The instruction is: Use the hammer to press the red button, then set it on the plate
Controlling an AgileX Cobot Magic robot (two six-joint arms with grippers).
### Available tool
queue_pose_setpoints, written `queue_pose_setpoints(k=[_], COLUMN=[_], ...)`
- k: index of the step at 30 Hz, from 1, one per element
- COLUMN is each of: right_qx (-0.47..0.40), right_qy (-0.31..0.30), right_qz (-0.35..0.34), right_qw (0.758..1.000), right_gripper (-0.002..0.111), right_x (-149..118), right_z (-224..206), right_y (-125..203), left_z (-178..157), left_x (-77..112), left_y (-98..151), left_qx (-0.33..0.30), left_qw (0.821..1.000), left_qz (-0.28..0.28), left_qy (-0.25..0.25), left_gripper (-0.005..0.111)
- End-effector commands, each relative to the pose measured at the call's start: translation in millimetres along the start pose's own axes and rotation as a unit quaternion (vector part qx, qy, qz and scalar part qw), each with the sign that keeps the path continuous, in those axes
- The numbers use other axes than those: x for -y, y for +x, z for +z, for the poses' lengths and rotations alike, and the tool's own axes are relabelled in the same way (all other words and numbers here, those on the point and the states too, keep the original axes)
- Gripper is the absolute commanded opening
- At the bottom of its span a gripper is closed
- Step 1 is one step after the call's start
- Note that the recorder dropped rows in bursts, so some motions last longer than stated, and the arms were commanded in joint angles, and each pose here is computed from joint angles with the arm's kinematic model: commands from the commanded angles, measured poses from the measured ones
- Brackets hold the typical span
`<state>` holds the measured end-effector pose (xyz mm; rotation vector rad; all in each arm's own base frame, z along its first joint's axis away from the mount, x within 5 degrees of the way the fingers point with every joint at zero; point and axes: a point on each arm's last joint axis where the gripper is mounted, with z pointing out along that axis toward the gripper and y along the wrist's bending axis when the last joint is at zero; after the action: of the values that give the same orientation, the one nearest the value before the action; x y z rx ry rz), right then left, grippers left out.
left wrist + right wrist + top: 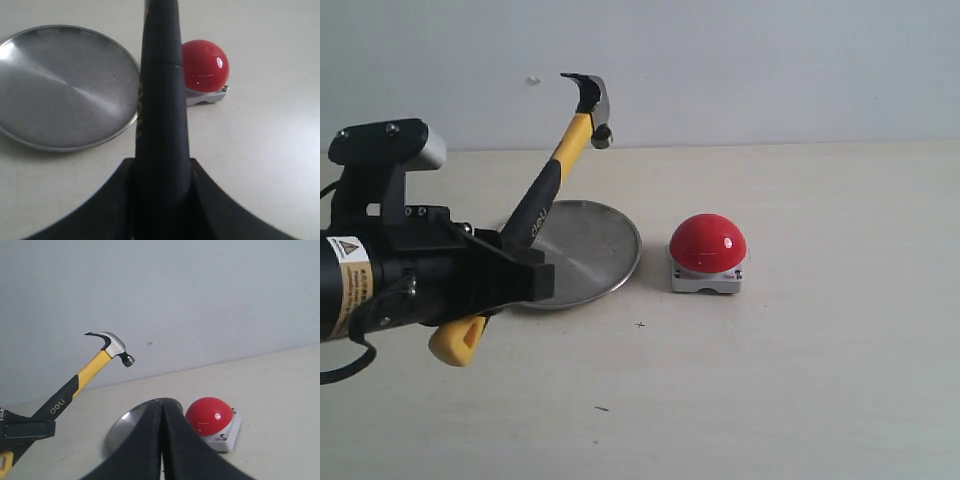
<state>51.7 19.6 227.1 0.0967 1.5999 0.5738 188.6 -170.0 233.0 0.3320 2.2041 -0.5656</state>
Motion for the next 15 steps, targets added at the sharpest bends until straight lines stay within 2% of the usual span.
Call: queue_pose_setpoints(k=[1,7,15], right_qx=[-0.003,-0.046,-0.033], right_qy=[-0.006,-0.015,-0.014], right_qz=[0.036,0.056,0.054], right_qw=[0.999,0.997,0.998], right_gripper=[0.000,0.000,0.000], right_x=[0,-2,-2], right_z=[0,-1,-1], right_y=[3,10,8], left_z=[-8,-13,-19], left_x=[13.5,31.0,53.8], left_y=[0,2,14], left_qx=[0.026,0.060,0.050], left_qw=[0.999,0.998,0.998], left_qz=[-0.003,-0.007,0.025], left_qy=[-0.023,-0.024,0.015], left_gripper=[0.000,0.000,0.000])
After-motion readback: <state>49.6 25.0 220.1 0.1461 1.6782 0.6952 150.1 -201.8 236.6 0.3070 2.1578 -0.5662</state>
